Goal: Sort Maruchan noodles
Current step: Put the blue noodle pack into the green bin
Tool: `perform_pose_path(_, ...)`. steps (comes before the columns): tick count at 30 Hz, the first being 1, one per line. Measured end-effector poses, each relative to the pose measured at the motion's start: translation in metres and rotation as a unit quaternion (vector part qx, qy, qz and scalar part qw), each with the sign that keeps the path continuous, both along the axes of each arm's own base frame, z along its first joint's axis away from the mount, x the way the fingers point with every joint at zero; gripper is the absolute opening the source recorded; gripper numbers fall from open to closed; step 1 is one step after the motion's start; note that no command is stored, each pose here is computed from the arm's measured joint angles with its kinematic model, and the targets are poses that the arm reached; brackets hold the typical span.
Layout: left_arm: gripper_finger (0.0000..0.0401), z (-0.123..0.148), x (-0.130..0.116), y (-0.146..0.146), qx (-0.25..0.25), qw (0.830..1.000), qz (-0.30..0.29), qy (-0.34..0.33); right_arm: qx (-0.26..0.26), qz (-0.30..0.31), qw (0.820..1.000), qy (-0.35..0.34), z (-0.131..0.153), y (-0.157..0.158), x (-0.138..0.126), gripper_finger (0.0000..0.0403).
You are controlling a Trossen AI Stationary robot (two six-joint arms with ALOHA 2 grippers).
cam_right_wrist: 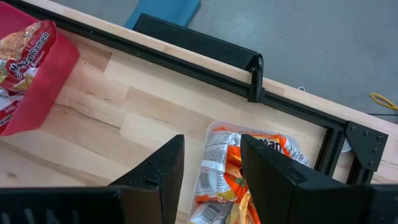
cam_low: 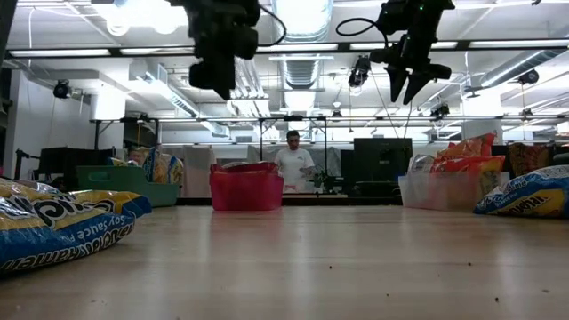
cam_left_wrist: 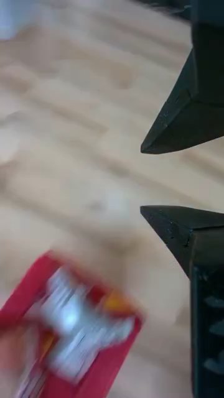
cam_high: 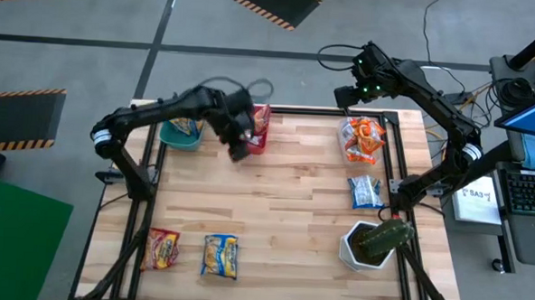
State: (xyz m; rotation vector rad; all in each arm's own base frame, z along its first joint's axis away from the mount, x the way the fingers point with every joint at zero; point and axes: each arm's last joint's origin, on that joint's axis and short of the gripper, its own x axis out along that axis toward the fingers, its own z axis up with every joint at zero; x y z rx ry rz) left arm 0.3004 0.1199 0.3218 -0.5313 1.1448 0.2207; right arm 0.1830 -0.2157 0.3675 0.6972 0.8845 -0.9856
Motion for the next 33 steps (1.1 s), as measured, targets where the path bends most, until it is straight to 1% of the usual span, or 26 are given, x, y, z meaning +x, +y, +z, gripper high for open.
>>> perform_pose_path(4,0.0128,-0.006,0.002,-0.039,-0.013,0.996,-0.076,0.055,0.000,0.000,1.000,0.000,0.000,0.000,0.000,0.0146)
perform_pose_path(7,0.0128,-0.013,0.001,-0.059,-0.019,0.990,-0.114,0.081,0.000,0.000,1.000,0.000,0.000,0.000,0.000,0.0146)
perform_pose_path(11,0.0128,-0.028,-0.006,-0.074,-0.029,0.985,-0.128,0.113,-0.001,0.004,1.000,0.002,0.000,0.000,0.000,0.0146)
perform_pose_path(14,0.0128,-0.038,-0.020,-0.083,-0.038,0.982,-0.125,0.135,-0.002,0.008,1.000,0.003,0.000,0.000,0.000,0.0146)
perform_pose_path(15,0.0128,-0.043,-0.024,-0.086,-0.043,0.982,-0.121,0.140,-0.003,0.009,1.000,0.004,0.000,0.000,0.000,0.0146)
perform_pose_path(17,0.0128,-0.052,-0.036,-0.093,-0.071,0.980,-0.112,0.146,-0.003,0.010,1.000,0.004,0.000,0.000,0.000,0.0146)
perform_pose_path(21,0.0128,-0.070,-0.057,-0.114,-0.127,0.978,-0.091,0.141,-0.003,0.010,1.000,0.004,0.000,0.000,0.000,0.0146)
perform_pose_path(24,0.0123,-0.083,-0.066,-0.132,-0.142,0.978,-0.084,0.125,-0.003,0.010,1.000,0.004,0.000,0.000,0.000,0.0146)
perform_pose_path(27,0.0115,-0.094,-0.067,-0.149,-0.158,0.980,-0.081,0.095,-0.005,0.010,1.000,0.003,0.000,0.000,0.000,0.0146)
perform_pose_path(30,0.0107,-0.102,-0.062,-0.165,-0.167,0.979,-0.096,0.064,-0.009,0.010,1.000,-0.001,0.001,-0.001,0.001,0.0146)
perform_pose_path(33,0.0102,-0.108,-0.056,-0.183,-0.152,0.977,-0.143,0.043,-0.019,0.010,1.000,-0.009,0.002,-0.003,0.002,0.0146)
